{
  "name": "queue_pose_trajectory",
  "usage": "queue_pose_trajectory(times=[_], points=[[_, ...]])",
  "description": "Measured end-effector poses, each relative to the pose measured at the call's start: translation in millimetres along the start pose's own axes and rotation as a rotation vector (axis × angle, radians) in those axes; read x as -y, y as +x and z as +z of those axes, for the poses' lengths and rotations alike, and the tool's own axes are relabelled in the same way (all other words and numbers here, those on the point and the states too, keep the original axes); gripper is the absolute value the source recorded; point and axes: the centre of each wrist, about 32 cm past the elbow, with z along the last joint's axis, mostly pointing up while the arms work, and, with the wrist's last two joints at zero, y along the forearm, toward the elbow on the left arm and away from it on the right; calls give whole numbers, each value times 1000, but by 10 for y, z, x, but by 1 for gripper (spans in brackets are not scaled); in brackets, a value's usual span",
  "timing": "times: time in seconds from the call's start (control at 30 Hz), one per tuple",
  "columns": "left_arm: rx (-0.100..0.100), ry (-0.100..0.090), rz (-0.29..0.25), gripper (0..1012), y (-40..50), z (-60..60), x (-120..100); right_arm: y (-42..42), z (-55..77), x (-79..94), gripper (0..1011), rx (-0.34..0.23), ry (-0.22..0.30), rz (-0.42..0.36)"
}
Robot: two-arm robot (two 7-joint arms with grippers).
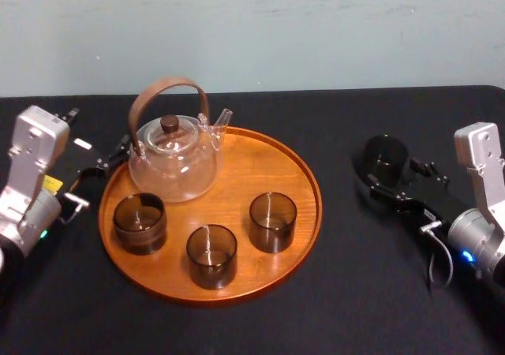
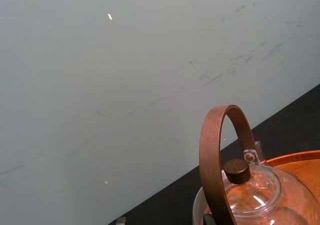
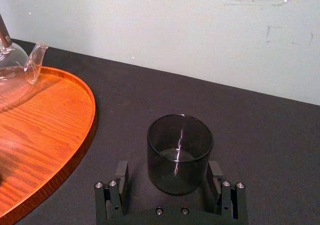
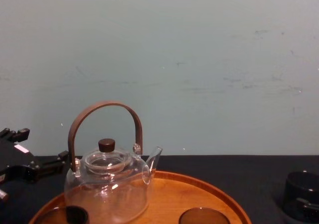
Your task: Pick up the glass from the table and place it on the tray.
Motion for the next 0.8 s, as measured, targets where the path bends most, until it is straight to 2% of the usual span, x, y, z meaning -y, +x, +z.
queue_pose_trajectory(times=[0.4,0.8], points=[[0,0,0,1001,0,0,0,4,32,-90,1002,7,-4,-6],[0,0,0,1001,0,0,0,92,64,-283,1002,13,-12,-21]])
